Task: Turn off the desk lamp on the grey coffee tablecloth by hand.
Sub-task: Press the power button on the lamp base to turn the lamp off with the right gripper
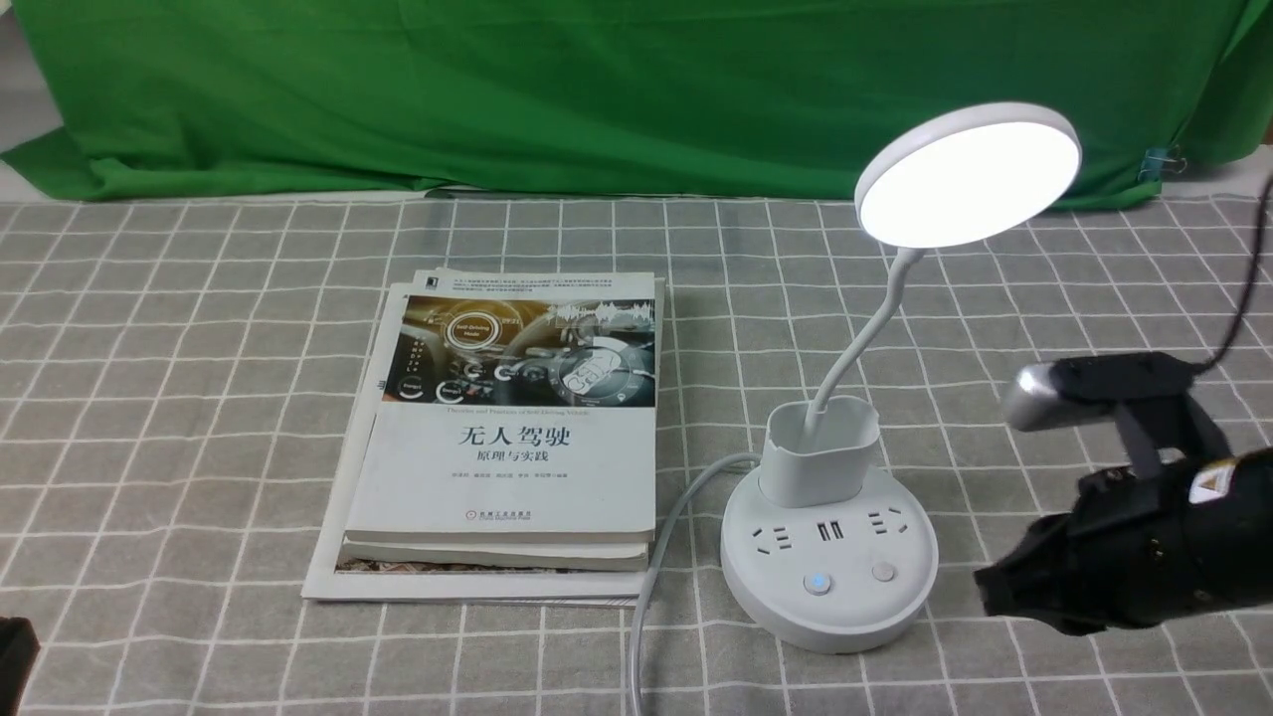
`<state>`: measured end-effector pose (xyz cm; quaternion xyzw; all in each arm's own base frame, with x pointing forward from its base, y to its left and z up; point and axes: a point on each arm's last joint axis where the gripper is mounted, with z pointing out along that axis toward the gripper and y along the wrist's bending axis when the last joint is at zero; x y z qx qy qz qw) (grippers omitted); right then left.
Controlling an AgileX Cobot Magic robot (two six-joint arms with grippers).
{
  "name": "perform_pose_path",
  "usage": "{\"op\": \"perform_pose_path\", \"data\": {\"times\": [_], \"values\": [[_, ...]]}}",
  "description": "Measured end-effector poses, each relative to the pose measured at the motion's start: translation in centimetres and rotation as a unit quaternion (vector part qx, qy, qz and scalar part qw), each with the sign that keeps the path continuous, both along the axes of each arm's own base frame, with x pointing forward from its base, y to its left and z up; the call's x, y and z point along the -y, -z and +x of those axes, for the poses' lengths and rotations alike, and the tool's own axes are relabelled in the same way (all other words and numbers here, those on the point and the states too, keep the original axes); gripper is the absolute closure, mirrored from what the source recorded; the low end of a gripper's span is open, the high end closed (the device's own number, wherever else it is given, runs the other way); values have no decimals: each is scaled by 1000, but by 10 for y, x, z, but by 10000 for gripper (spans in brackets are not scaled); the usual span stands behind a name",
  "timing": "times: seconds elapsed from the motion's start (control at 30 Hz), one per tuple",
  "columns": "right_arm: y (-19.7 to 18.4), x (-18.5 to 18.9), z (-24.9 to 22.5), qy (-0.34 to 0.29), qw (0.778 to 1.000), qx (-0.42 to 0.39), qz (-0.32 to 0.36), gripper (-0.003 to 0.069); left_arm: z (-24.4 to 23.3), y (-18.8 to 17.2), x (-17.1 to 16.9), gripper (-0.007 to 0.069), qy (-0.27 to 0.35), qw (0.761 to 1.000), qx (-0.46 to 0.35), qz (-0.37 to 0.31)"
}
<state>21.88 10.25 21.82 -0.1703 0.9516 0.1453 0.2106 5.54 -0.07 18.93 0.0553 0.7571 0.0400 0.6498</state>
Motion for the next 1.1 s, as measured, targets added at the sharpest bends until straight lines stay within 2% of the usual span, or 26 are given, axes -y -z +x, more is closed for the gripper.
{"op": "perform_pose_path", "data": {"times": [0.07,0.23,0.6,1.1], "values": [[0,-21,7,-31,999,4,-30,634,0,0,0,624,0,1000,0,0],[5,-37,21,-45,996,12,-76,634,0,0,0,624,0,1000,0,0],[19,-43,35,-36,996,18,-79,634,0,0,0,624,0,1000,0,0],[18,-44,37,-24,997,28,-68,634,0,0,0,624,0,1000,0,0]]}}
